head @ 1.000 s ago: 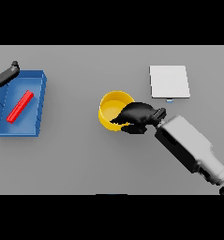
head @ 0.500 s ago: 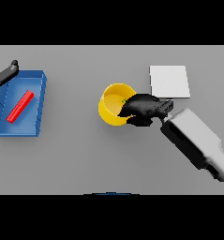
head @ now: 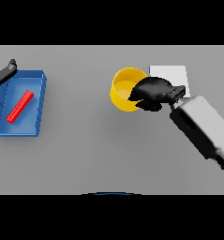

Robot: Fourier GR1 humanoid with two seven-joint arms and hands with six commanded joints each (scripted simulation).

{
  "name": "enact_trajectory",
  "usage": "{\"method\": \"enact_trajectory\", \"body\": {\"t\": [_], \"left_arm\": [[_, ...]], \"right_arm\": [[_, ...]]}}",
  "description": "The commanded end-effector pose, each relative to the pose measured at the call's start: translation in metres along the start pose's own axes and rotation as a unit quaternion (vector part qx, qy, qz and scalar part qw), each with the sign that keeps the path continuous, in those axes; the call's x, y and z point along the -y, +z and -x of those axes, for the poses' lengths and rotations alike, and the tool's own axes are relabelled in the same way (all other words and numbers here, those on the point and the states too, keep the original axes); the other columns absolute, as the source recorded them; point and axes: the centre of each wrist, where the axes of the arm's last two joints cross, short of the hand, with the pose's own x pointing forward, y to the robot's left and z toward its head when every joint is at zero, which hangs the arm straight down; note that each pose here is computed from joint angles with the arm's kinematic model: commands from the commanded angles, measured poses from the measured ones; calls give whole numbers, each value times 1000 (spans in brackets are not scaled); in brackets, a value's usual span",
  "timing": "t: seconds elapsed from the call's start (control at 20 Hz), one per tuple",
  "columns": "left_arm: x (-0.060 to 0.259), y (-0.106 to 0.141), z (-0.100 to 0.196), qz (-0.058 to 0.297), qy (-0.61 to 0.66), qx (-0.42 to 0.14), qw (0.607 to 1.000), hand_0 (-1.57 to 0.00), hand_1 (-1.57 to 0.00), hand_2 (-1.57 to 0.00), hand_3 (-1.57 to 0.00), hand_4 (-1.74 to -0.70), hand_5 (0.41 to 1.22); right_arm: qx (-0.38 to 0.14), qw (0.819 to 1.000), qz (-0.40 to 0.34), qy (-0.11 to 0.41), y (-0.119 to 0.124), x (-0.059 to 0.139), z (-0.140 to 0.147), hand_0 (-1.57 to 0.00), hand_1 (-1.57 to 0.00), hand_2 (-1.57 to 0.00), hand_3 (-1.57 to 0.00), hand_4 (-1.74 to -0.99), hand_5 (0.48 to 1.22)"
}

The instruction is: Pick up the red beaker and tilt it to pour out 1 green nut into yellow bowl. Pick up the yellow bowl and place it on the metallic measuring scale.

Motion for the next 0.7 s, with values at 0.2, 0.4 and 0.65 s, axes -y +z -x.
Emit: {"method": "enact_trajectory", "body": {"t": [0.2, 0.4, 0.65], "left_arm": [[-3, 1, -1, 4, 4, 0, 1000, 1, 1, 1, 1, -799, 754], [-6, 0, 0, 3, 2, -6, 1000, 1, 1, 1, 1, -801, 754], [-4, 4, -2, 0, 9, -9, 1000, 1, 1, 1, 1, -812, 755]], "right_arm": [[-52, 998, 18, 7, 8, 13, 28, -1538, -1559, -1569, -1406, -1726, 1221], [-97, 995, 27, 6, 14, 18, 53, -1557, -1566, -1570, -1342, -1724, 1221], [-117, 993, 31, -4, 15, 13, 76, -1567, -1533, -1571, -1376, -1726, 1221]]}}
